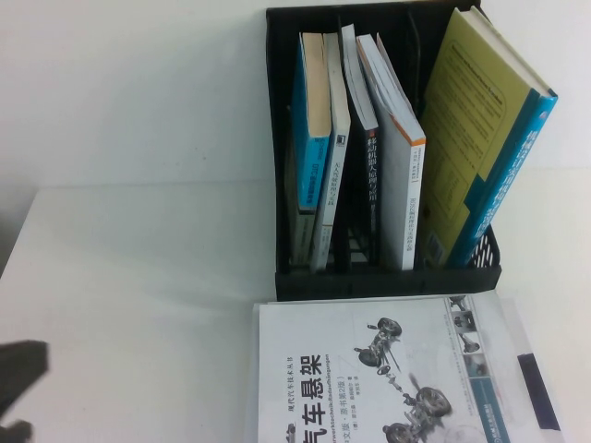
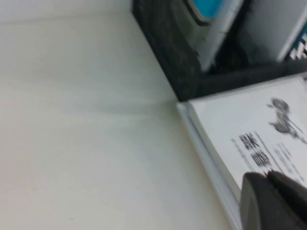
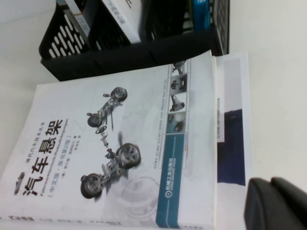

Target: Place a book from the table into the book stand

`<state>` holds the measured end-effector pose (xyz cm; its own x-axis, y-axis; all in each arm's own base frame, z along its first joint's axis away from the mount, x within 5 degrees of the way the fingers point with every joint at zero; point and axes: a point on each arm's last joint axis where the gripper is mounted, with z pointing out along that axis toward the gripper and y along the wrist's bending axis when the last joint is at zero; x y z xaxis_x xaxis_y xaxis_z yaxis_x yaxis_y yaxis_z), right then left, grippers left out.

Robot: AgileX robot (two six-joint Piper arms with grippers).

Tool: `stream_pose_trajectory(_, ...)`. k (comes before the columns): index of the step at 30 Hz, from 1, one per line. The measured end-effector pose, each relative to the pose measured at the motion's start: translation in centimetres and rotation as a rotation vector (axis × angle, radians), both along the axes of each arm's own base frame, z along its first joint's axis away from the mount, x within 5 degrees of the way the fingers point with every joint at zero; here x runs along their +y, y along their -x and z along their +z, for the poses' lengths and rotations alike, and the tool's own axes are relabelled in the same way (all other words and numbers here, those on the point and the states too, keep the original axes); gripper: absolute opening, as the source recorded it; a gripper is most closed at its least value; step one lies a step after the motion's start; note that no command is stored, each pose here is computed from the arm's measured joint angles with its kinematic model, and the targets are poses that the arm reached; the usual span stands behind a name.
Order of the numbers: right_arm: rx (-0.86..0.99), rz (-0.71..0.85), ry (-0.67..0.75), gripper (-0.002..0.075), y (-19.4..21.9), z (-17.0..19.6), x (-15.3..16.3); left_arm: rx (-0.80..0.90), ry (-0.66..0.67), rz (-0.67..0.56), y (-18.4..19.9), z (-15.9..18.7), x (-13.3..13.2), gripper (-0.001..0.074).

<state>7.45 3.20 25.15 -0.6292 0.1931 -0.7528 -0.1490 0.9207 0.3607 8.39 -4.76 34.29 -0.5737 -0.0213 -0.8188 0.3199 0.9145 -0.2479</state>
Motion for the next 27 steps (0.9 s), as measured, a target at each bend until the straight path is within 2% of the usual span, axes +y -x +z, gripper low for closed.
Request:
stream_pose_trajectory(4, 0.014, 0.004, 0.003, -0.0002, 0.1, -0.1, 0.0, -0.128, 0.048, 0.169, 0.1, -1.5, 2.0, -0.0001)
stream_pose_trajectory(10, 0.029, 0.008, 0.004, -0.0002, 0.2, -0.3, 0.0, -0.347, 0.121, 0.373, 0.9, -7.3, 3.9, -0.0001)
stream_pose_trajectory(16, 0.029, 0.008, 0.003, -0.0002, 0.2, -0.3, 0.0, -0.339, 0.232, 0.543, 2.7, -12.8, 4.9, -0.0001)
stream_pose_trajectory(21, 0.03, 0.008, 0.004, -0.0003, 0.2, -0.3, 0.0, -0.311, 0.246, 0.628, 3.0, -15.8, 5.2, -0.0002)
stream_pose_trajectory(27, 0.03, 0.008, 0.004, -0.0003, 0.2, -0.3, 0.0, -0.278, 0.237, 0.641, 3.0, -16.4, 5.3, -0.0002)
